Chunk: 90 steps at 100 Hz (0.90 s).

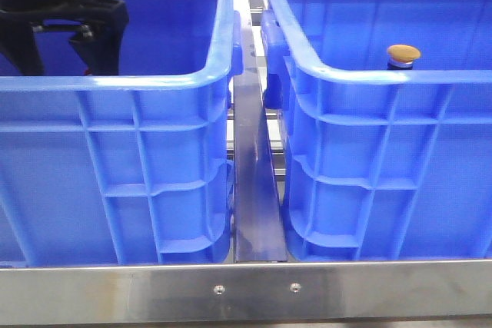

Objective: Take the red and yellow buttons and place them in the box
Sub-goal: 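Reach the left gripper into the button crate and grasp a red-capped button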

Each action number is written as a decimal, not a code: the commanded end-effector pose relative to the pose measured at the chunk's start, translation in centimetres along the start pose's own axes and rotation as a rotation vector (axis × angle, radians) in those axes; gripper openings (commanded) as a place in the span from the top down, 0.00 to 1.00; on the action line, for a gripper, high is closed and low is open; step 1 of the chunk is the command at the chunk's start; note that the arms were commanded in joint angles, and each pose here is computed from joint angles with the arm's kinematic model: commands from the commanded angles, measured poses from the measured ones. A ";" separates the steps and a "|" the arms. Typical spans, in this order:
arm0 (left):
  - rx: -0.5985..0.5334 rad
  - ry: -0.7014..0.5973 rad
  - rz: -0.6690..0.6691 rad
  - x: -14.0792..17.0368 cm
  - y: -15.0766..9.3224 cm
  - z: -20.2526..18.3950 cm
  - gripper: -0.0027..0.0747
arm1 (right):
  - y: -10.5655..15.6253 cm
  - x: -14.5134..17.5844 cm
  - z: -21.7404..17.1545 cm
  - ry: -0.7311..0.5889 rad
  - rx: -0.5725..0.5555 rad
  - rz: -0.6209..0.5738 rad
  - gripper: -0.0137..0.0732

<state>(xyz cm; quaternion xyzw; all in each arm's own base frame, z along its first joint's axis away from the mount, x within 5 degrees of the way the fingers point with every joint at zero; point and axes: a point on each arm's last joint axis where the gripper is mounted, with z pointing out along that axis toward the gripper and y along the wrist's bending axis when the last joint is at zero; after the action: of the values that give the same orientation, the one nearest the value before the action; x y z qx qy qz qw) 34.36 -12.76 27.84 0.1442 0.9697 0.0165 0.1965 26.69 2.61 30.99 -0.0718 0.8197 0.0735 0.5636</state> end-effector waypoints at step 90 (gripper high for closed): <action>0.053 -0.124 -0.125 -2.1 1.9 1.0 0.17 | -0.1 -0.5 0.3 -0.011 0.003 0.006 0.28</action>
<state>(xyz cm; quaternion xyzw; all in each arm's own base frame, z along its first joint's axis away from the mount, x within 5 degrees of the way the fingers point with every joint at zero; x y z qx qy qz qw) 36.91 -11.58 25.95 0.0994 0.9708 -0.0176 0.2175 27.31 2.67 29.97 -0.0711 0.8302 0.0763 0.5476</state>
